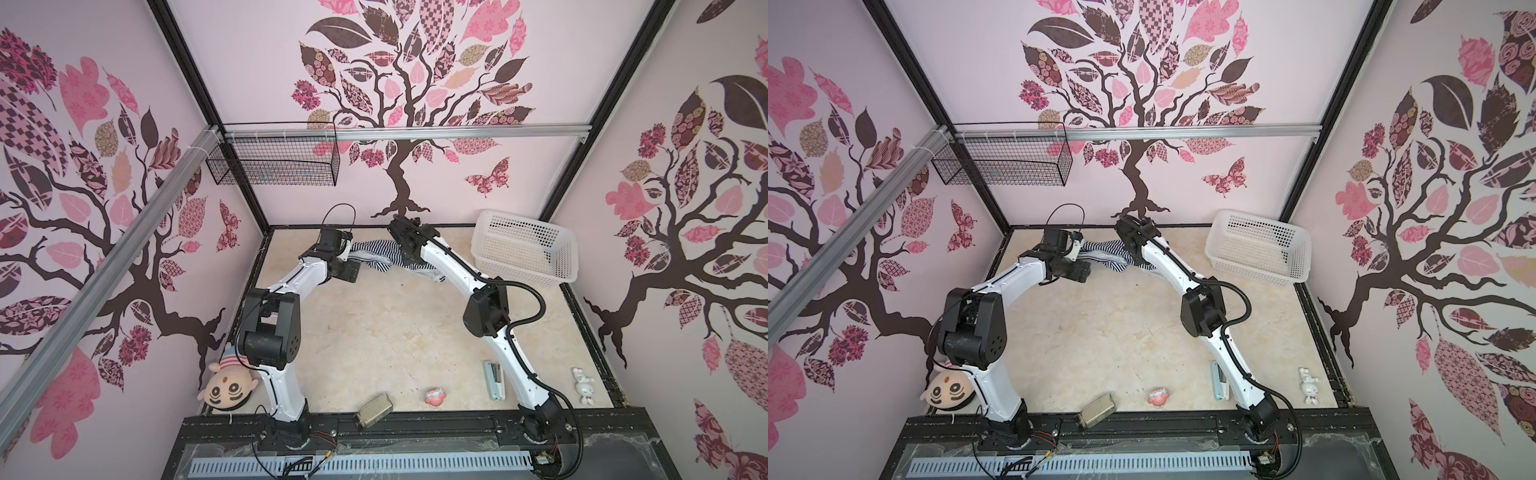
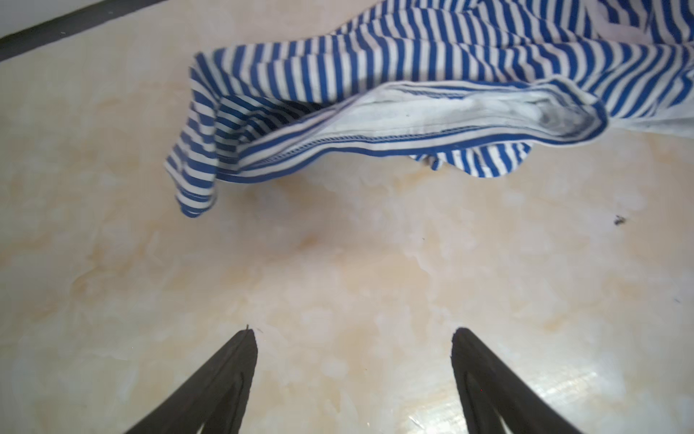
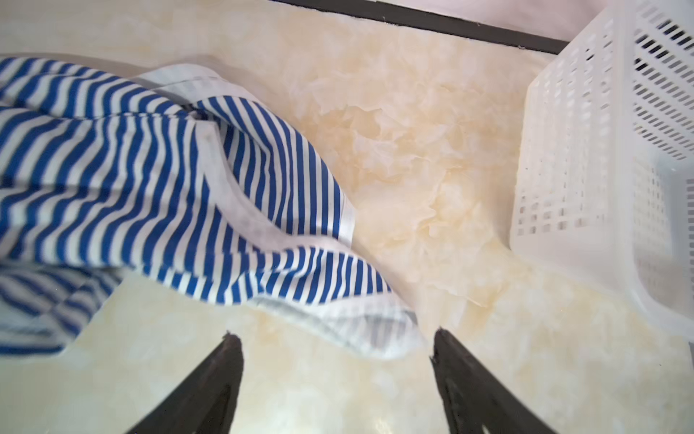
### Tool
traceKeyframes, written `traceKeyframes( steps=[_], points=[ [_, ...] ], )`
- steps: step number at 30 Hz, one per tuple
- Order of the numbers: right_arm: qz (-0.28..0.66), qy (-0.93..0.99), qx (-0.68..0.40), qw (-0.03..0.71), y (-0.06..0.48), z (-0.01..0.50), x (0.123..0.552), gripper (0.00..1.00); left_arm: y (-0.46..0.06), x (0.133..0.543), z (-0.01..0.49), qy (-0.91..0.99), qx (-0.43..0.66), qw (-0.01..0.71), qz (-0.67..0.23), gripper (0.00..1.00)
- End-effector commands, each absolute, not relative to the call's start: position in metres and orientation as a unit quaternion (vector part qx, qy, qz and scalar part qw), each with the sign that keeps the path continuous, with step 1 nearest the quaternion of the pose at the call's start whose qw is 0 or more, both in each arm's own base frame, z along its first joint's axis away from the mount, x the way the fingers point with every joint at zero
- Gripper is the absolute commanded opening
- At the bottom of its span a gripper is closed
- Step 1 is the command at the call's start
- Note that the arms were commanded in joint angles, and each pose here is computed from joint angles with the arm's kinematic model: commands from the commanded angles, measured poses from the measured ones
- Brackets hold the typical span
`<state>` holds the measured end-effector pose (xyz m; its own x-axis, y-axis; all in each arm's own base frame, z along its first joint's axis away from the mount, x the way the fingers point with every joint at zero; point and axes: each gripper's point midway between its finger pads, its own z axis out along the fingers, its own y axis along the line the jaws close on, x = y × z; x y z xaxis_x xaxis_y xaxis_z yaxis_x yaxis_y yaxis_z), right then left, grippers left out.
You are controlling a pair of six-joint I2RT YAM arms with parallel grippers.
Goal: Fold and stack tank tops
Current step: Rotate the tank top at the top-center of the table, then rotate the tank top at the center of the table.
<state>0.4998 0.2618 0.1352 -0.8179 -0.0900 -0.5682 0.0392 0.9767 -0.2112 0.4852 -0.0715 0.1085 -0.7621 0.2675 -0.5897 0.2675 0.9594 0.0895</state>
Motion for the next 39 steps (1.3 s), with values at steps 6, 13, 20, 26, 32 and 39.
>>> traceKeyframes(
  steps=[6,13,20,26,32,39],
  points=[
    [0.227,0.941,-0.062,0.243,0.359,0.155,0.429,0.80,-0.029,0.544,0.111,0.931,0.106,0.346,0.051,0.84],
    [0.275,0.939,-0.061,0.200,0.382,0.131,0.425,0.72,-0.024,0.576,0.089,0.932,0.112,0.337,0.070,0.77],
    [0.299,0.934,-0.054,0.188,0.382,0.127,0.419,0.67,-0.016,0.599,0.075,0.929,0.114,0.337,0.098,0.75],
    [0.315,0.932,-0.023,0.177,0.370,0.120,0.420,0.66,-0.025,0.584,0.065,0.942,0.141,0.296,0.072,0.00],
    [0.299,0.941,0.030,0.157,0.343,0.101,0.410,0.69,-0.064,0.504,0.065,0.961,0.173,0.210,-0.057,0.00],
    [0.322,0.932,0.040,0.158,0.326,0.110,0.381,0.76,-0.094,0.408,0.120,0.944,0.200,0.203,-0.164,0.00]
  ],
)
